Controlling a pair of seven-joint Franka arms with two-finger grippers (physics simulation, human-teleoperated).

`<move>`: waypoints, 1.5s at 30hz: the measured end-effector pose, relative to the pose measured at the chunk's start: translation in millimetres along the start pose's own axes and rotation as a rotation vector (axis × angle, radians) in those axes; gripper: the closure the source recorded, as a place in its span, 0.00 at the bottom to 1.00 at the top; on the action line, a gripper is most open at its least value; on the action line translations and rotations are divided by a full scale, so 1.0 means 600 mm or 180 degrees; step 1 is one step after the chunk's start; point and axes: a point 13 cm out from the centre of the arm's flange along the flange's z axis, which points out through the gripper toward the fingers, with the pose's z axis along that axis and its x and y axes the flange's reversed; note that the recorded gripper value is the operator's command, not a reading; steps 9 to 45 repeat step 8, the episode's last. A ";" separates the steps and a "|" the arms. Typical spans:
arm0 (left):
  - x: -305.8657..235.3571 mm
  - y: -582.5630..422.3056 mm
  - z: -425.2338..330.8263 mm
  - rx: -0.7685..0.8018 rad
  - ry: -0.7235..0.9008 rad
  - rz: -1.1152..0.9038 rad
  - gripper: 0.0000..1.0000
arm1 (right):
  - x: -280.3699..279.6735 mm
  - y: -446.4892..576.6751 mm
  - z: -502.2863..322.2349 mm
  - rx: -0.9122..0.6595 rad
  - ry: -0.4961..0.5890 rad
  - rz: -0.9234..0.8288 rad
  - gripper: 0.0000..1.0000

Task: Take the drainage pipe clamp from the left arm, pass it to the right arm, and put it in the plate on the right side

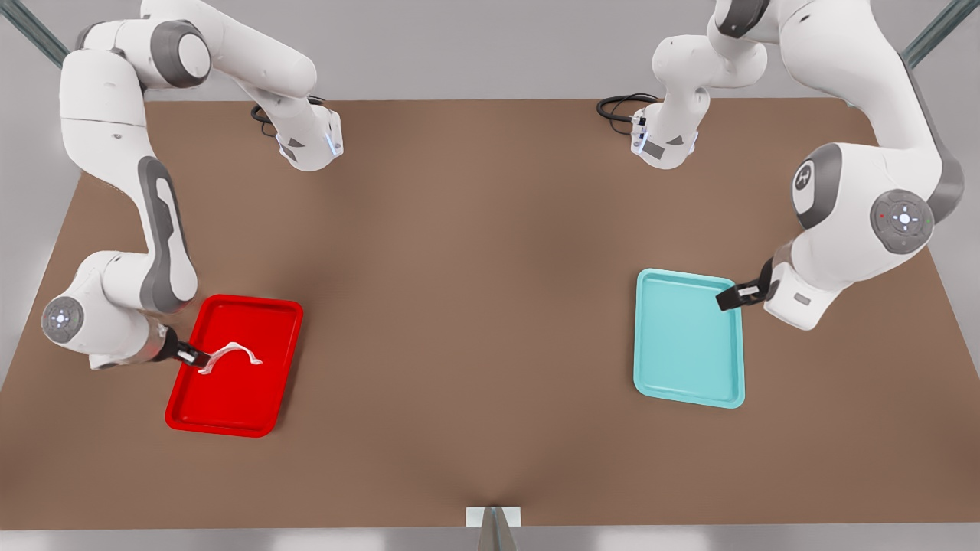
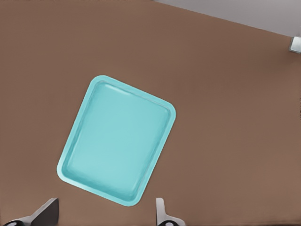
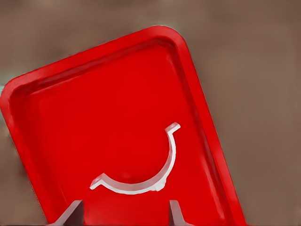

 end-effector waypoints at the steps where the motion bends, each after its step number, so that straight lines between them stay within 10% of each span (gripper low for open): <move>1: -0.001 -0.001 0.000 0.0003 -0.0009 0.0079 0.00 | -0.009 0.045 -0.111 -0.0067 -0.0250 -0.0183 0.00; 6: -0.009 -0.004 -0.007 0.0022 -0.0071 0.0403 0.00 | 0.125 0.157 -0.479 0.0018 -0.0820 -0.0728 0.00; 45: -0.011 -0.004 -0.008 0.0025 -0.0083 0.0508 0.00 | 0.138 0.173 -0.453 0.0045 -0.0587 -0.0826 0.00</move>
